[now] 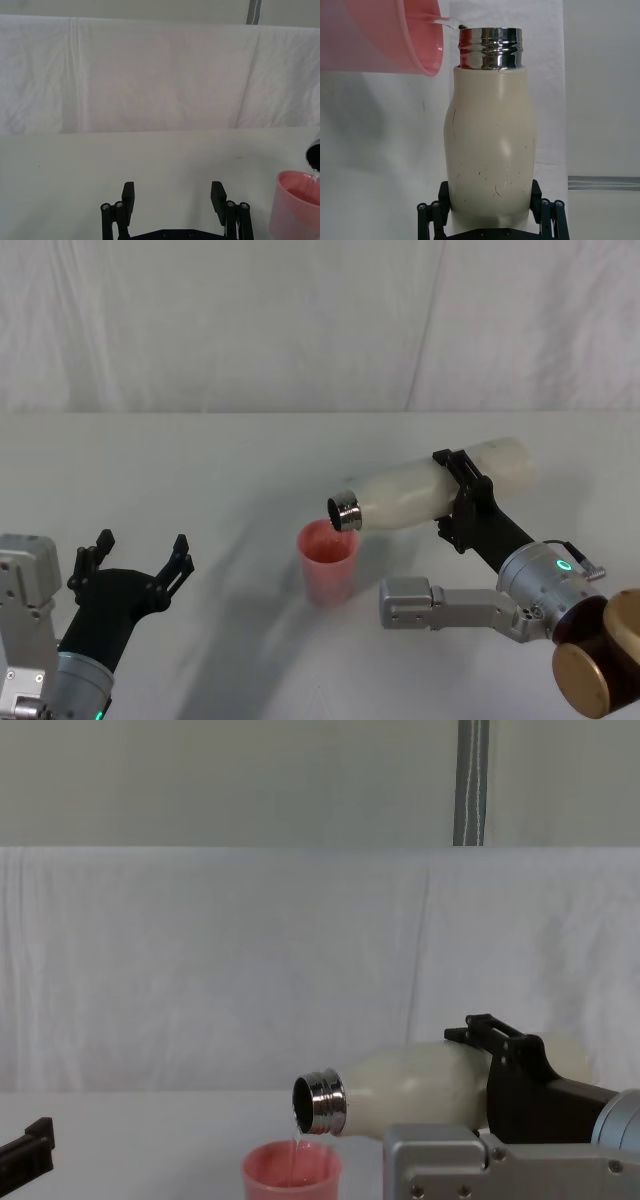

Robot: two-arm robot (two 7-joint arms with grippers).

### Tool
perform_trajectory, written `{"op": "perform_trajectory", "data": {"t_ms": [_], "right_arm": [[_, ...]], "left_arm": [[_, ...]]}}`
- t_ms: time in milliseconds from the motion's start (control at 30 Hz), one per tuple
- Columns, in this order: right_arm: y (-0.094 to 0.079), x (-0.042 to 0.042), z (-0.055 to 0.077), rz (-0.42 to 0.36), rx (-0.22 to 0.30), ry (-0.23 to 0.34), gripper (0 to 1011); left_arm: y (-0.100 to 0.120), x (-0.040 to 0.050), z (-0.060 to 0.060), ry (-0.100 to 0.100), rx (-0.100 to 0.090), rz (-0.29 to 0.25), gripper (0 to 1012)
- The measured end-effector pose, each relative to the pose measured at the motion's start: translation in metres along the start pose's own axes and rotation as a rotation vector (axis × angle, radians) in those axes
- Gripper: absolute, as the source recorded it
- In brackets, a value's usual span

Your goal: Grasp the thermos with one hand and pour water into the cup lid.

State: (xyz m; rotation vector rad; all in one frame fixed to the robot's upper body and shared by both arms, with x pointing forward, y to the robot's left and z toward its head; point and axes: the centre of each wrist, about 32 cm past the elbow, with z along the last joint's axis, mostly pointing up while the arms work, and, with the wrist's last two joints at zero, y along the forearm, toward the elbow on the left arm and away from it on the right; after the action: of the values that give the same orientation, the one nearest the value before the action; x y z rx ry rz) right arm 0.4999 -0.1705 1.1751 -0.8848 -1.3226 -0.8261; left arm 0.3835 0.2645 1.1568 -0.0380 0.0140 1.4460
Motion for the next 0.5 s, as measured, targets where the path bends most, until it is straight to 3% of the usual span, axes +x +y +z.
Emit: {"op": "perform_trajectory", "data": {"t_ms": [500], "right_arm": [[0.0008, 0.0038, -0.0026, -0.001, -0.004, -0.012, 951]], "left_arm": [[0.0, 0.0, 0.0, 0.0, 0.0, 0.0, 1001]]}}
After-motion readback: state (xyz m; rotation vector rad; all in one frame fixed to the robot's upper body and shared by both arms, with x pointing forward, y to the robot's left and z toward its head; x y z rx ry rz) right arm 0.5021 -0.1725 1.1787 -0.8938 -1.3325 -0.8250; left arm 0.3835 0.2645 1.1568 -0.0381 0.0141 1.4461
